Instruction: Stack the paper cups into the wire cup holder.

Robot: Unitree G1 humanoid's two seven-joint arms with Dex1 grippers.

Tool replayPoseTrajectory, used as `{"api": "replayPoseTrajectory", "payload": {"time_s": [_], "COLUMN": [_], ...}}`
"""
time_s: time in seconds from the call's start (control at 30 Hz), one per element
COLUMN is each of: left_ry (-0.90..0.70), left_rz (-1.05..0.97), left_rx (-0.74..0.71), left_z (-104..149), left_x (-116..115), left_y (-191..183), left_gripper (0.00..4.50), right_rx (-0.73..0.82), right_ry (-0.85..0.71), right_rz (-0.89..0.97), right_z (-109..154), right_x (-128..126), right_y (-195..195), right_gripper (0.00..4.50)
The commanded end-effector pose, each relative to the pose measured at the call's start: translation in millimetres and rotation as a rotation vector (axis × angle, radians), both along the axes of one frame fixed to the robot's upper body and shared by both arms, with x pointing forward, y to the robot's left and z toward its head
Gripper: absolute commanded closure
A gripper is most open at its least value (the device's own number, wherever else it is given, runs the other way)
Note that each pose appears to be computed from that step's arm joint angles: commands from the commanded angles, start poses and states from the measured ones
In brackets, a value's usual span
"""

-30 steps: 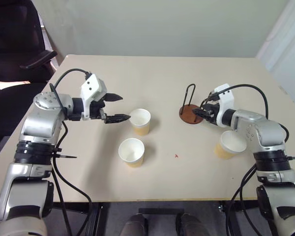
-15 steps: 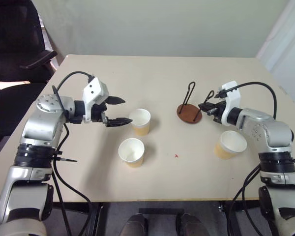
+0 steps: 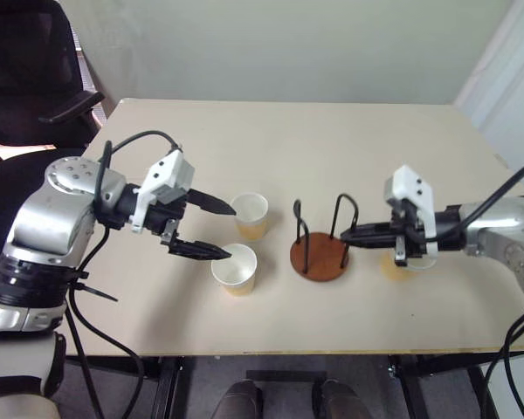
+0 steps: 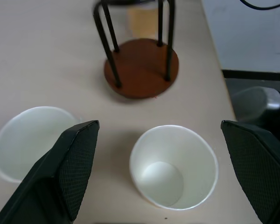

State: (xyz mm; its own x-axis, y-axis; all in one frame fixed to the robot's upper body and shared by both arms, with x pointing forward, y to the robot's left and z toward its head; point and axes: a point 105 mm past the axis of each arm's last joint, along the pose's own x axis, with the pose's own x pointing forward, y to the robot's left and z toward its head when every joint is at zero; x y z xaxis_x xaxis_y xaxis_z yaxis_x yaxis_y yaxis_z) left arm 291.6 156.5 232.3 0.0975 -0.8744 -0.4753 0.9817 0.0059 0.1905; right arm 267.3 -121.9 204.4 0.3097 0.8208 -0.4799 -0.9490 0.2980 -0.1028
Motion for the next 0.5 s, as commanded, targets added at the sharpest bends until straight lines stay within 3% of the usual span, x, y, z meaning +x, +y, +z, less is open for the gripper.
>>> {"api": "replayPoseTrajectory", "payload": {"time_s": [0.03,0.3,0.5], "left_ry": [-0.043,-0.05,-0.053], "left_rz": [-0.044,-0.048,-0.042], "left_rx": [0.004,0.02,0.024], "left_z": [10.2,8.9,7.8], "left_x": [-4.9,-4.7,-5.1], "left_y": [-6.8,-9.0,-8.3], "left_gripper": [0.0,0.0,0.0], "right_rx": [-0.043,-0.131,-0.16], "right_ry": [-0.05,-0.059,-0.037], "right_rz": [0.046,0.037,0.054], "right_z": [-2.7,-32.2,-37.1], "right_x": [-4.6,5.4,0.3], "right_y": [4.9,4.9,0.0], "right_gripper": [4.48,4.48,2.71]}}
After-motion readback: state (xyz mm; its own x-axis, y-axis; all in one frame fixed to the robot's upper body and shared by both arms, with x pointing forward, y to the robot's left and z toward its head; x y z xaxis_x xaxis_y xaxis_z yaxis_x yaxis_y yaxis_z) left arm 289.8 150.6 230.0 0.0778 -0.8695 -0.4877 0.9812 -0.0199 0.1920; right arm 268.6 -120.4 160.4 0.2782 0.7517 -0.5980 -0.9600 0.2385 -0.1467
